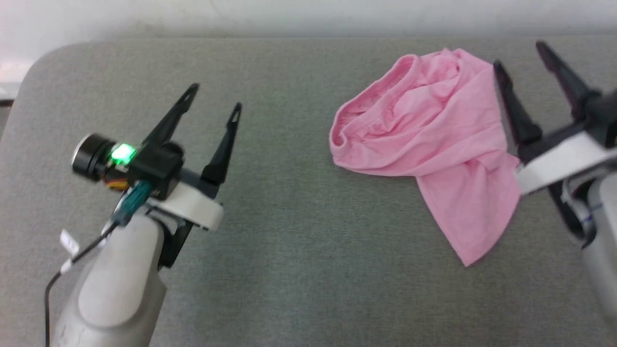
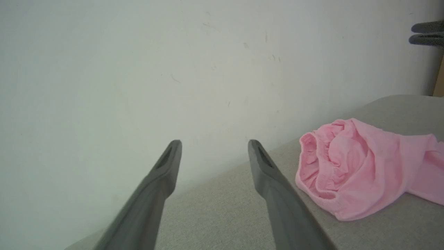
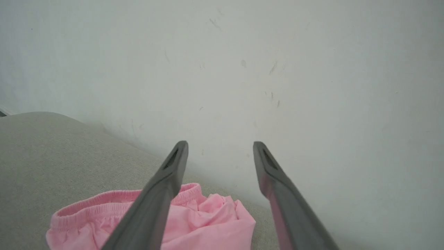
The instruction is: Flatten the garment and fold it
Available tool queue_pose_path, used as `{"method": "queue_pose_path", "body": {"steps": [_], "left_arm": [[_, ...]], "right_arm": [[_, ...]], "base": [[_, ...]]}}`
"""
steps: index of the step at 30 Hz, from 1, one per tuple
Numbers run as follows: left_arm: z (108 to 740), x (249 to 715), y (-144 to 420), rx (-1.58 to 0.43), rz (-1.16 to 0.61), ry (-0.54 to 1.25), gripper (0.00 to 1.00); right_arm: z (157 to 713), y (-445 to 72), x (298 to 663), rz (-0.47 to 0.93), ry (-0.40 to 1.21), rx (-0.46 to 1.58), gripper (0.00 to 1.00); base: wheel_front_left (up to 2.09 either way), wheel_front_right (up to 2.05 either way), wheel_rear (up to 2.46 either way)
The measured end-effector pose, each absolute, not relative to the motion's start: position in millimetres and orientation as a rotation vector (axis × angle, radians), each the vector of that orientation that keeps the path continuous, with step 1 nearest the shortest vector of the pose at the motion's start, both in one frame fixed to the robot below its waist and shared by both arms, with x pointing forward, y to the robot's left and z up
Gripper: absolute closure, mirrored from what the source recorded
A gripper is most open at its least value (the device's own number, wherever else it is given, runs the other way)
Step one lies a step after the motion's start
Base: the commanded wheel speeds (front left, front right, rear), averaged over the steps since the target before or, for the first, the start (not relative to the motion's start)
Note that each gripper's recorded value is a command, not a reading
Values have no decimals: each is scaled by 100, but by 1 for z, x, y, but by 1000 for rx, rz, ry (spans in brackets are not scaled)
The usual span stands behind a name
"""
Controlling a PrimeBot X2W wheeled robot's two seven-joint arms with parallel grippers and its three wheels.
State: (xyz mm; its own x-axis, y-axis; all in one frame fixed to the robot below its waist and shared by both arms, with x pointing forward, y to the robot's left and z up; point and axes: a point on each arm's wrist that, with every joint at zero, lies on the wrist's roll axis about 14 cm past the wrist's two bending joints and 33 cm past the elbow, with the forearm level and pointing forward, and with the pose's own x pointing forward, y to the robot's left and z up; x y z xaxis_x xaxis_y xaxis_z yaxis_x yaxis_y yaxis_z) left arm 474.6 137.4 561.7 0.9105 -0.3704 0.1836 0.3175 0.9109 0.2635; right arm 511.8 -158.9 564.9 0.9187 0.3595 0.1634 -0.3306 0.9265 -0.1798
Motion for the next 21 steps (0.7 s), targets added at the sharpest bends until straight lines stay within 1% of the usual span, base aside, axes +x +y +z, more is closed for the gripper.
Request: {"method": "queue_pose_path", "body": {"steps": [2,5,10,17,21], "left_arm": [[568,482,120,249,-420,-225,0],[570,486,80,285,-558,-183,0],[562,487,33,318,-748,-53,0],[527,480,-10,461,-954,181,0],[499,484,-17,548,-997,322,0]], "right_arm": [[570,-163,493,319,-232,-139,0],[574,-171,468,261,-263,-123,0],[547,-182,432,208,-198,-135,0],[546,-196,414,115,-203,-82,0],[542,-199,409,86,-190,-67,0]], "base": [[0,0,0],[0,0,0],[0,0,0],[0,0,0],[0,0,0]]}}
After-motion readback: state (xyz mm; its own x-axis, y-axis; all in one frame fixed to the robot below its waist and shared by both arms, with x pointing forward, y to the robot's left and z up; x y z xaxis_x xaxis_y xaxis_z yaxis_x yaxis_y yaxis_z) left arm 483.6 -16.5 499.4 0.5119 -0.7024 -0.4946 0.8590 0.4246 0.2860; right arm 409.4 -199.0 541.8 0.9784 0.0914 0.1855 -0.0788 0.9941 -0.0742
